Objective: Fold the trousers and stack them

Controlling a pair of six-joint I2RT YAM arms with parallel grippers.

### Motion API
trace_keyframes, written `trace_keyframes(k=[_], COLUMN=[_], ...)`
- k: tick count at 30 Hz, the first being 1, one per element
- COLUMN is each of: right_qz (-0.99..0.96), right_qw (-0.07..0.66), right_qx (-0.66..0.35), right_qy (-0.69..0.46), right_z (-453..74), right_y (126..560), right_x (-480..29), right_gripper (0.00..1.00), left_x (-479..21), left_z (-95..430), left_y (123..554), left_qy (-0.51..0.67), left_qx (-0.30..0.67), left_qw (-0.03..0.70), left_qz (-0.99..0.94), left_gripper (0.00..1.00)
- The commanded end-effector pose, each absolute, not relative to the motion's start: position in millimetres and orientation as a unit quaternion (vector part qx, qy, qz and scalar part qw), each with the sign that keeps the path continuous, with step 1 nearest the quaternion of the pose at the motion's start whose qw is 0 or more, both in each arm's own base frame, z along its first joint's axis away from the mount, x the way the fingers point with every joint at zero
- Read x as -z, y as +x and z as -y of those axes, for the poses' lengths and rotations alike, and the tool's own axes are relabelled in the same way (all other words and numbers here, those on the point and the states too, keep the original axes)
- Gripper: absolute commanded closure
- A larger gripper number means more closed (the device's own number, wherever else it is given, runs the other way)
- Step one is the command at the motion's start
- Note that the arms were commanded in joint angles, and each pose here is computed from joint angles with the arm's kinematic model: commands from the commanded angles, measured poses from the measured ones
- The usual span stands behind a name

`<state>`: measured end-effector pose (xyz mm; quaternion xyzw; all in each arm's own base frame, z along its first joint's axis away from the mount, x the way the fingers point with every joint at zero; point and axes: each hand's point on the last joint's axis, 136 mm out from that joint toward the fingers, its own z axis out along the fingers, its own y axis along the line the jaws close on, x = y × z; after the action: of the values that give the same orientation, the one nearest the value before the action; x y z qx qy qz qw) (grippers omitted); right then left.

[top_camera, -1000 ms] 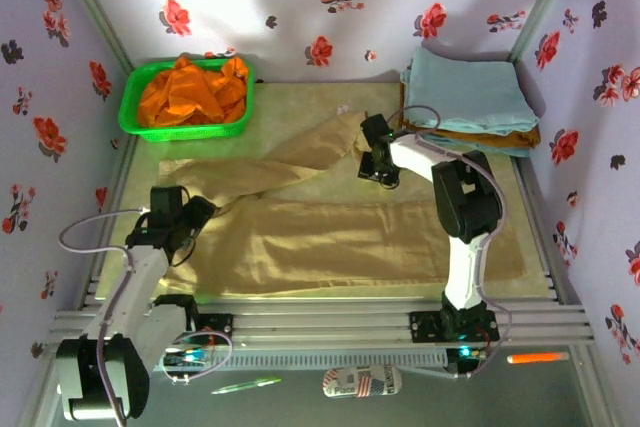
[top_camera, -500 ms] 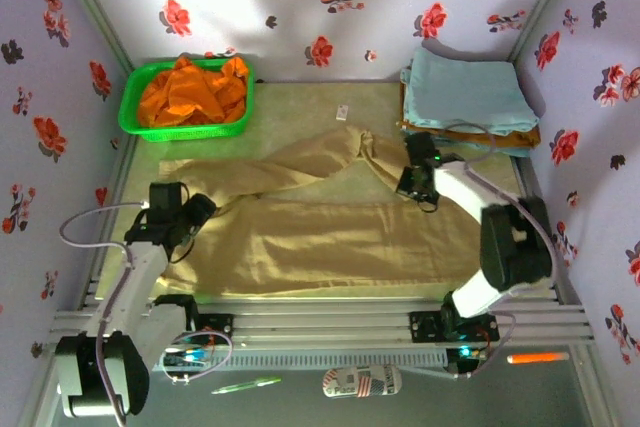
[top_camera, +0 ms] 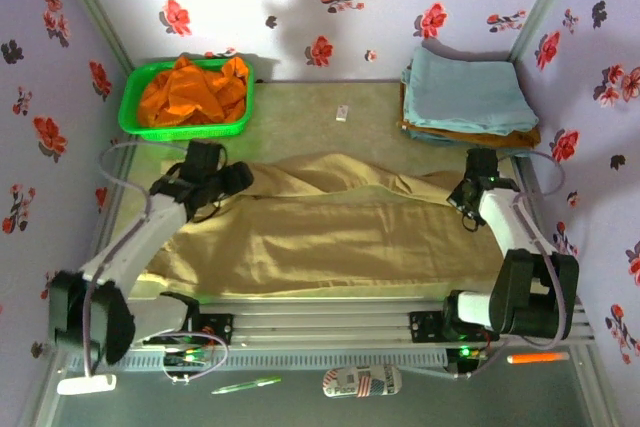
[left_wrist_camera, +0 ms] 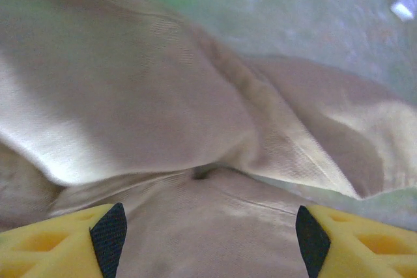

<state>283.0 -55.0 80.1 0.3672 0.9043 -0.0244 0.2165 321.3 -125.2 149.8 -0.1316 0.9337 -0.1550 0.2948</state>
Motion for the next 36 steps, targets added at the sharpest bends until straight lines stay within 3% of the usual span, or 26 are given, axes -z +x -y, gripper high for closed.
trace_keyframes(k=[1,9,18,20,24,28,35,36], right_qz=[-0.899,-0.903,-0.905,-0.905,-0.905,-0.903,-0.901,-0.901], right_qw=[0.219,0.221,0.228,0.230,0.234,0.239,0.242,0.242], right_qx=[-0.002,-0.038,-0.046,-0.050,-0.049,-0.052,-0.059,-0.061], right_qy=[0.378,0.367,0.356,0.355,0.352,0.353,0.355,0.356], right_z=[49,35,31,30,31,30,29,28], right_y=[296,302,299,299,300,300,301,301], right_x=[-82,-85,-90,-91,-94,-96,-97,-96], right_gripper=[1.00,1.00,1.00,1.00,1.00,1.00,1.00,1.00], left_x=[-136,-80,-48,-42,-38,-39,-60,-64], left_z=[154,231,278,280,276,271,266,265], left_y=[339,376,379,379,374,363,354,353], left_qy=[-0.039,0.093,0.144,0.144,0.145,0.149,0.154,0.154], left_qx=[0.103,0.021,0.002,-0.003,-0.008,-0.004,0.009,0.010], left_qw=[0.287,0.225,0.193,0.186,0.176,0.170,0.184,0.187], left_qz=[-0.952,-0.970,-0.970,-0.972,-0.974,-0.974,-0.971,-0.970], left_gripper=[0.26,0.30,0.25,0.32,0.57,0.61,0.99,1.00])
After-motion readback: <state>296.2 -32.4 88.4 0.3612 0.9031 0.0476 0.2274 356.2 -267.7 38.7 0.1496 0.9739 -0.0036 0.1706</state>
